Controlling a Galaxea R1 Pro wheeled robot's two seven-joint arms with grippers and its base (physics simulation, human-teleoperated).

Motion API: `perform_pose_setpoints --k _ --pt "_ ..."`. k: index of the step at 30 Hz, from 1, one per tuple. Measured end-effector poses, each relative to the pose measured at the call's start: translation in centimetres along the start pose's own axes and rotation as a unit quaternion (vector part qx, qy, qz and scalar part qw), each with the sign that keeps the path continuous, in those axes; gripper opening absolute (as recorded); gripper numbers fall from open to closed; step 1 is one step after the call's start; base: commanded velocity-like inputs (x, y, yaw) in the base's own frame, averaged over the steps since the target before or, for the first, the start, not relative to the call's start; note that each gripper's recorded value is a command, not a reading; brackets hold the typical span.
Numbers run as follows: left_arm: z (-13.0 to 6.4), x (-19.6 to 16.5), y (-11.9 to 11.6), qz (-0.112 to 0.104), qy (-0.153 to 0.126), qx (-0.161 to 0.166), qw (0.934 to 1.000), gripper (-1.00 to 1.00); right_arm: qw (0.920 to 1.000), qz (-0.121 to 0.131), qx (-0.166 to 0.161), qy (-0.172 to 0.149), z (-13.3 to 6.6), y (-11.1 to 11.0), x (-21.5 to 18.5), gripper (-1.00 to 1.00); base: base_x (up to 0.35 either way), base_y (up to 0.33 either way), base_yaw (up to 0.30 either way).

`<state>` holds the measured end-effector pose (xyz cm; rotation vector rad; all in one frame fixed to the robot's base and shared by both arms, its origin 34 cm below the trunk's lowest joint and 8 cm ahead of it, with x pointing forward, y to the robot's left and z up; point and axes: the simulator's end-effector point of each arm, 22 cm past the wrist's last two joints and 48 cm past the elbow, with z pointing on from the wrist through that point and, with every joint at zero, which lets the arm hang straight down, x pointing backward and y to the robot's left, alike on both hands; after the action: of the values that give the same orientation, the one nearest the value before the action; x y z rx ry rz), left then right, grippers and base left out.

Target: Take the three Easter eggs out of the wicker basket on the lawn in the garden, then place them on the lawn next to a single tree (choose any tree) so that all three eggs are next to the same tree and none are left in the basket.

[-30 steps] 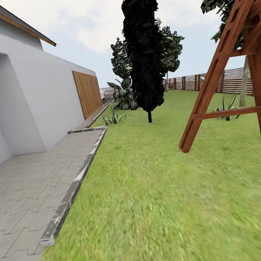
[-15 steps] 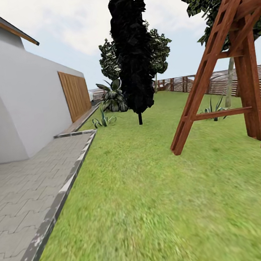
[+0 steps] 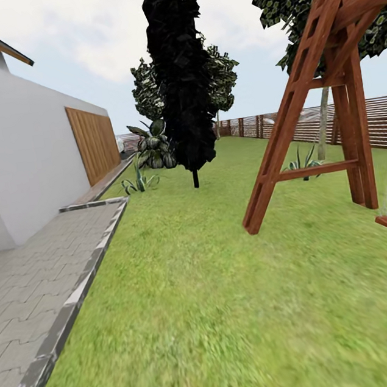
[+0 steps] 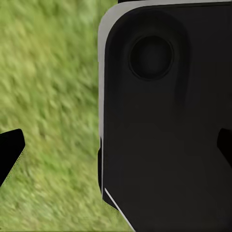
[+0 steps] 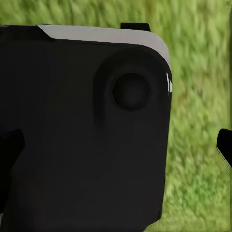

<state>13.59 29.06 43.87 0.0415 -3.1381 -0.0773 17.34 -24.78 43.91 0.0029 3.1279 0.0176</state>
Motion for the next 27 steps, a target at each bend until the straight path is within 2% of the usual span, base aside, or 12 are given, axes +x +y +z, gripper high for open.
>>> perform_pose_setpoints --k 27 --pt "0.00 0.00 0.01 0.000 0.000 0.000 1.0000 1.00 1.0000 -0.003 0.000 0.000 0.00 -0.03 0.00 1.00 0.332 0.000 0.000"
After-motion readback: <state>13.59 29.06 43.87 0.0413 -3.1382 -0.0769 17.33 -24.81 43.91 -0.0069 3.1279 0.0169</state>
